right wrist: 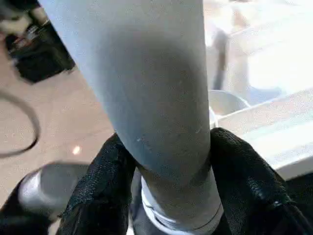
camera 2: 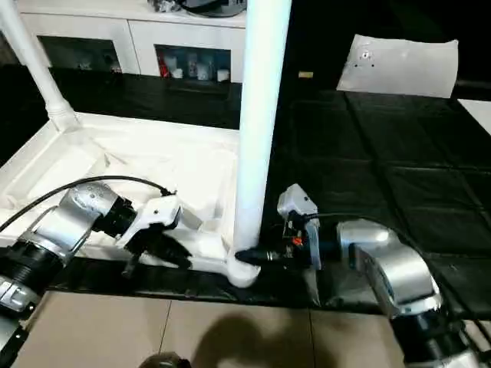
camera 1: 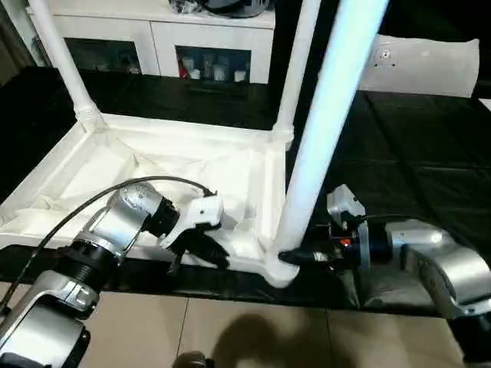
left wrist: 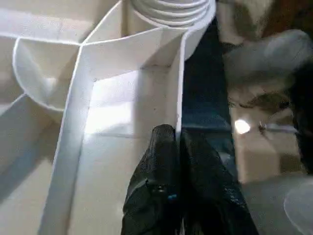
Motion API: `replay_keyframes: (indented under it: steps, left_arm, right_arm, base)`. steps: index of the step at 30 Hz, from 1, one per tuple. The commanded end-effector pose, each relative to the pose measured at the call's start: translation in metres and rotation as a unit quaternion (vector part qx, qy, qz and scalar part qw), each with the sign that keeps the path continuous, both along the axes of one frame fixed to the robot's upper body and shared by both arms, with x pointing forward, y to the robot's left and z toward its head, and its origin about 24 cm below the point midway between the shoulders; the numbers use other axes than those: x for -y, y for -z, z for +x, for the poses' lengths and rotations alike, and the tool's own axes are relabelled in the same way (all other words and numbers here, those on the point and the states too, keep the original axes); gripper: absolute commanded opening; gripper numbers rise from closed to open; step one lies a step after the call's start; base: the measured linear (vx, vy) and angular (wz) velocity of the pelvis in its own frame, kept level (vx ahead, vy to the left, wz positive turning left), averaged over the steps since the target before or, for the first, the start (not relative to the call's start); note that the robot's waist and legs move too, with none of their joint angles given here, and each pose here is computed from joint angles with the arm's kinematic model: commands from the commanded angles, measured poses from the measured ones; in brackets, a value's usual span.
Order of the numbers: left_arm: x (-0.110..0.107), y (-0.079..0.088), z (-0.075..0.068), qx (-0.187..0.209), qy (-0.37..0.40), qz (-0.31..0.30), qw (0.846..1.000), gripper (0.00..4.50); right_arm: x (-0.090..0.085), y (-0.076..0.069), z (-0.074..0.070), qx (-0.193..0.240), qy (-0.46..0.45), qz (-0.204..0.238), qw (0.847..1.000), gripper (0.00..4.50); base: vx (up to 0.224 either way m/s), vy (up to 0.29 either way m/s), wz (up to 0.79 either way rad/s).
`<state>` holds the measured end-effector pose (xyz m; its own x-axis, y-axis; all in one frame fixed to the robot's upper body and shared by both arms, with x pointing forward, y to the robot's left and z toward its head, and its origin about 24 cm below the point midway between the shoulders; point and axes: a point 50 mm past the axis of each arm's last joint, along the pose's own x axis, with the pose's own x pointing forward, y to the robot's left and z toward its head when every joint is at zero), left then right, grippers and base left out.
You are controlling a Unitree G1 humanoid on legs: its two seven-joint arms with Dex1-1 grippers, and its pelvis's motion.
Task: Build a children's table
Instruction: Rotate leg to tighten
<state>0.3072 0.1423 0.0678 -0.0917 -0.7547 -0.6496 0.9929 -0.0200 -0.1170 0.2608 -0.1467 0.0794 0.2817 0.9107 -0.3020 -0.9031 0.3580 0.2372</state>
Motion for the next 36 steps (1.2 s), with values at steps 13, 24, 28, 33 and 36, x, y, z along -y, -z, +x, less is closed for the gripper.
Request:
replay_keyframes:
  steps: [13,24,28,33,36]
  left_arm:
    - [0.07,-0.016,0.044,0.089,-0.289,-0.085,0.949,0.0]
    - [0.05,-0.012,0.035,0.098,-0.219,-0.069,0.968,0.0]
    - [0.04,-0.012,0.03,0.103,-0.162,-0.058,0.98,0.0]
    - [0.031,-0.012,0.018,0.081,-0.059,-0.049,0.994,0.0]
    - [0.024,-0.01,0.011,0.067,-0.003,-0.031,0.997,0.0]
  right_arm:
    - [-0.061,0.015,0.045,-0.021,0.319,-0.016,0.947,1.97]
    - [-0.036,0.002,0.039,0.04,0.294,0.019,0.955,3.2]
    - [-0.02,-0.001,0.033,0.057,0.239,0.006,0.969,3.6]
    - [-0.001,-0.005,0.024,0.073,0.146,-0.025,0.986,4.05]
    - [0.005,-0.008,0.021,0.073,0.092,-0.037,0.992,4.34]
  base:
    - [0.0,0.0,0.0]
    - [0.0,0.0,0.0]
    - [0.0,0.0,0.0]
    - [0.0,0.0,0.0]
    - [0.0,0.0,0.0]
